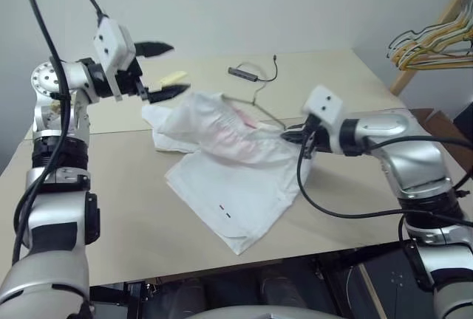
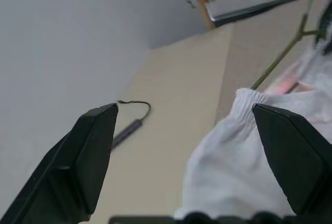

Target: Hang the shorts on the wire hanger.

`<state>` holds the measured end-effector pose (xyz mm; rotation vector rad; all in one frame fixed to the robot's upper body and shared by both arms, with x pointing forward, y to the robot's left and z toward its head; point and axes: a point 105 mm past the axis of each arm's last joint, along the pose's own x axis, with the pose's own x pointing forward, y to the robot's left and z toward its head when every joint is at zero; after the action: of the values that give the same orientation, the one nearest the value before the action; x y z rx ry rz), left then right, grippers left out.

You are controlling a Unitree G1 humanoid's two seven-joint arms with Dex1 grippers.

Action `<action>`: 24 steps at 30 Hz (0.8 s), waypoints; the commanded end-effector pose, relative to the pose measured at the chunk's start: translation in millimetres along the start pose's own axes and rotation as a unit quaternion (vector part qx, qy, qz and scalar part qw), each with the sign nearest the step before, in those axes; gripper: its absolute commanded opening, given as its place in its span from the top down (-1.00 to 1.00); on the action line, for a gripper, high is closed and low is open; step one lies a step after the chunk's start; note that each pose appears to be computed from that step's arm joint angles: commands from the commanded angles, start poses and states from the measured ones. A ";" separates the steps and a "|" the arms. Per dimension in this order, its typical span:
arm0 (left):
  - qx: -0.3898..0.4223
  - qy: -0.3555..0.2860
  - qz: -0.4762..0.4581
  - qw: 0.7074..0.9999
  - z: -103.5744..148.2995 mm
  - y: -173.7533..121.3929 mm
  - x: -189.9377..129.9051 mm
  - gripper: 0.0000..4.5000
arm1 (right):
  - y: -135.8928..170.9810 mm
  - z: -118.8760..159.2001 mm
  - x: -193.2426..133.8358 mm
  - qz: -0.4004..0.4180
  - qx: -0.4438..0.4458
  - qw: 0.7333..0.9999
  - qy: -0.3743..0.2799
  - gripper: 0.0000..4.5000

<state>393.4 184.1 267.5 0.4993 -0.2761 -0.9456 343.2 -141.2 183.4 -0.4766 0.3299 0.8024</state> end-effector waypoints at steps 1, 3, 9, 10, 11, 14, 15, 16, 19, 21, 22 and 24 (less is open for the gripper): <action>-0.016 -0.069 -0.015 0.997 23.3 -7.5 6.2 -1.00 | -28.9 -1.6 -35.6 -0.106 0.074 0.992 -0.002 0.95; -0.043 -0.106 -0.038 0.993 32.1 -18.9 8.7 -1.00 | -32.7 -9.4 -48.6 -0.139 0.102 0.985 0.005 0.95; -0.093 -0.166 -0.076 0.979 49.6 -48.1 17.2 -1.00 | -54.4 -43.0 -94.3 -0.260 0.190 0.945 0.061 0.95; -0.098 -0.169 -0.079 0.978 50.2 -52.9 19.1 -1.00 | -59.5 -49.5 -103.8 -0.284 0.206 0.934 0.075 0.95; -0.101 -0.170 -0.081 0.977 50.1 -57.2 21.1 -1.00 | -64.2 -54.6 -112.2 -0.303 0.224 0.922 0.082 0.95; -0.120 -0.177 -0.083 0.973 51.2 -66.4 25.1 -1.00 | -73.5 -63.2 -131.1 -0.345 0.256 0.898 0.093 0.95; -0.121 -0.190 -0.076 0.971 53.3 -69.2 25.5 -1.00 | -76.7 -65.1 -137.3 -0.360 0.260 0.891 0.094 0.95; -0.127 -0.204 -0.071 0.968 55.6 -72.1 25.4 -1.00 | -79.5 -68.0 -142.8 -0.374 0.263 0.884 0.097 0.95; -0.154 -0.223 -0.068 0.960 61.2 -79.7 26.2 -1.00 | -86.5 -75.5 -155.1 -0.409 0.282 0.862 0.106 0.95; -0.161 -0.224 -0.067 0.959 63.2 -83.3 27.9 -1.00 | -94.5 -80.0 -163.0 -0.447 0.288 0.839 0.115 0.95; -0.162 -0.222 -0.065 0.959 63.3 -84.8 29.0 -1.00 | -99.1 -81.2 -167.4 -0.467 0.294 0.826 0.113 0.95; -0.165 -0.220 -0.062 0.959 63.0 -87.7 31.0 -1.00 | -111.2 -84.1 -179.1 -0.519 0.299 0.793 0.111 0.95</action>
<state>327.0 99.0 267.4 -0.0140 -0.4445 -1.2021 303.8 -340.7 197.5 -0.0826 0.5581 -0.3204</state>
